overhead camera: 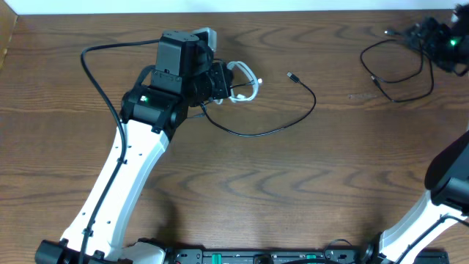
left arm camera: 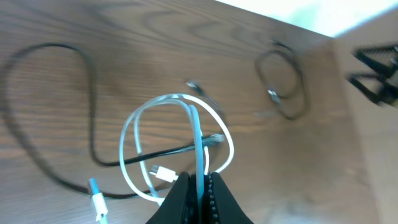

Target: Untangle cables

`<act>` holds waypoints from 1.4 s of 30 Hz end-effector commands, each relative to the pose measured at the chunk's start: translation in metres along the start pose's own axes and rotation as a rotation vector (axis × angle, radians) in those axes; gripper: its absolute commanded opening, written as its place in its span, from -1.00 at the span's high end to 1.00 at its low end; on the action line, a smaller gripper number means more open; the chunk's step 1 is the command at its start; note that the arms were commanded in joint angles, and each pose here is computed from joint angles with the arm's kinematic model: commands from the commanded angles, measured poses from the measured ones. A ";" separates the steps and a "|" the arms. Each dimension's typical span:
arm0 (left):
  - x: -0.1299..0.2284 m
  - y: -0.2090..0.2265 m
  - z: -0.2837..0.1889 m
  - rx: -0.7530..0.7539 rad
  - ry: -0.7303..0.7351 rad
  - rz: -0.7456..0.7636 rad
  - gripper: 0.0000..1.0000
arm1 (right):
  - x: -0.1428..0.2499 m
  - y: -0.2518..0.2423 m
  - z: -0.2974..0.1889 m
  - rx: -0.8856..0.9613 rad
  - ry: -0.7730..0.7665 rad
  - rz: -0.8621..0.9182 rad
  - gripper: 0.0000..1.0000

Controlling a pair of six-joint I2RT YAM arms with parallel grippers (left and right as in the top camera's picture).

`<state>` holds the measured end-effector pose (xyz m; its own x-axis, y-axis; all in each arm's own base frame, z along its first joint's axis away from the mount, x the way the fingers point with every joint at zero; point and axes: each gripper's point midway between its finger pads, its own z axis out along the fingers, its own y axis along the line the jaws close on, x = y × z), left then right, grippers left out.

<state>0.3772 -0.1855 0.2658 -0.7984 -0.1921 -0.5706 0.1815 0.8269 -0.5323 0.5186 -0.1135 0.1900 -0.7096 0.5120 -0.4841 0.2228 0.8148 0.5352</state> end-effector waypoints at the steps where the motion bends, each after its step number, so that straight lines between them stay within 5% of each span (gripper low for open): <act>1: 0.011 -0.028 0.011 0.185 0.093 0.014 0.85 | 0.021 0.106 -0.022 -0.340 0.063 -0.148 -0.99; 12: -0.032 -0.070 0.006 0.538 0.072 -0.167 0.85 | 0.106 0.192 -0.014 -0.524 0.279 -0.350 -0.99; 19: -0.071 -0.082 -0.013 0.639 -0.032 -0.224 0.85 | 0.094 0.244 -0.053 -0.879 0.204 -0.466 -0.94; 25: -0.102 -0.102 -0.039 0.764 -0.130 -0.254 0.85 | 0.098 0.273 -0.068 -1.002 0.198 -0.523 -0.86; 42: -0.104 -0.080 -0.021 0.653 -0.136 -0.398 0.85 | 0.125 0.327 -0.072 -1.101 0.237 -0.574 -0.72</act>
<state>0.4316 -0.2220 0.3764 -0.8115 -0.4960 -0.3090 0.2303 0.2145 -0.9492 0.4604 0.1898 0.3394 -0.6478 0.0058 -0.7618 -0.7481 0.1838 0.6376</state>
